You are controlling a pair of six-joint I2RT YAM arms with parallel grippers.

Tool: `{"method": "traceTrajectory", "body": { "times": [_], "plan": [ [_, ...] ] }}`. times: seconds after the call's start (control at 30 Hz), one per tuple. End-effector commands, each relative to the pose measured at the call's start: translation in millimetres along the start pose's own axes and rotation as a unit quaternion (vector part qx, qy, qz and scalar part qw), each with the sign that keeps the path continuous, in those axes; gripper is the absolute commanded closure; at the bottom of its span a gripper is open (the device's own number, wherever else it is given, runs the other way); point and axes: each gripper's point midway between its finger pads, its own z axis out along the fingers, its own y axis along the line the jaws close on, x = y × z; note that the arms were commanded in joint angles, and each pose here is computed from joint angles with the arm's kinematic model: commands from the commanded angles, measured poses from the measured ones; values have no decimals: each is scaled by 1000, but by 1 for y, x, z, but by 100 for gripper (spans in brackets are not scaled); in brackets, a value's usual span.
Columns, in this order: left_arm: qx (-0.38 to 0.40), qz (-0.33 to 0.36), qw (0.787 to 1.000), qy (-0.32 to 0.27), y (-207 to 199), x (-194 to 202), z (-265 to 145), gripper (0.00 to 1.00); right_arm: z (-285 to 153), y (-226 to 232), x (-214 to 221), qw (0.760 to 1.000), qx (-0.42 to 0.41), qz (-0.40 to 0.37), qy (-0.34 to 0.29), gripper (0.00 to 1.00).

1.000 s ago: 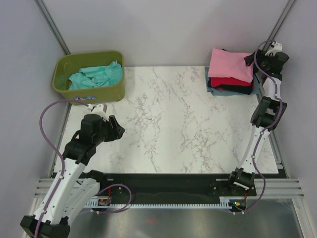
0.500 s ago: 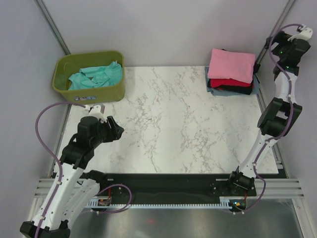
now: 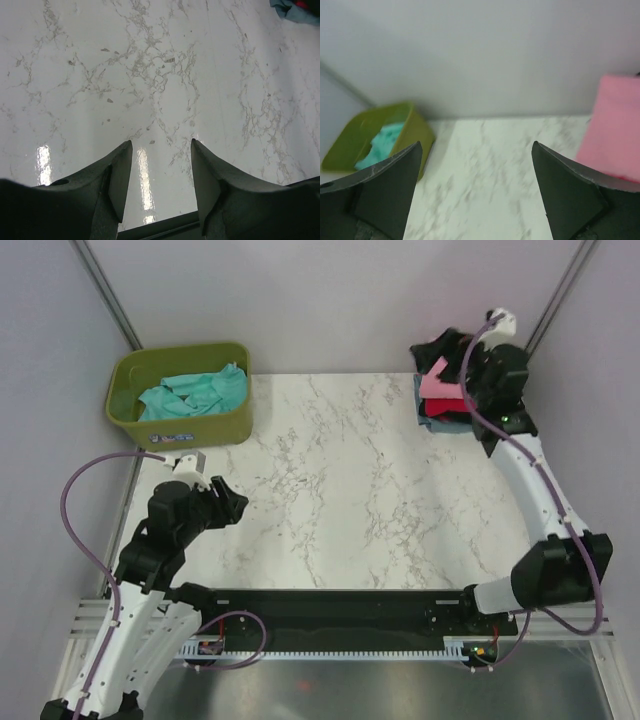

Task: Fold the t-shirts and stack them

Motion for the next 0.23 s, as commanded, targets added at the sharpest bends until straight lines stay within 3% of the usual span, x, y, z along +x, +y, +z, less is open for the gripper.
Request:
{"method": "traceTrajectory", "body": {
  "times": [0.0, 0.07, 0.2],
  "plan": [
    [25, 15, 999, -20, -9, -10, -1, 42, -56, 42, 46, 999, -3, 21, 45, 2],
    [29, 16, 999, -19, -11, -10, -2, 42, -81, 64, 73, 996, -25, 50, 68, 2],
    [34, 17, 999, -26, -12, -12, -5, 42, -141, 58, 132, 987, -27, 82, 135, 2]
  ]
}}
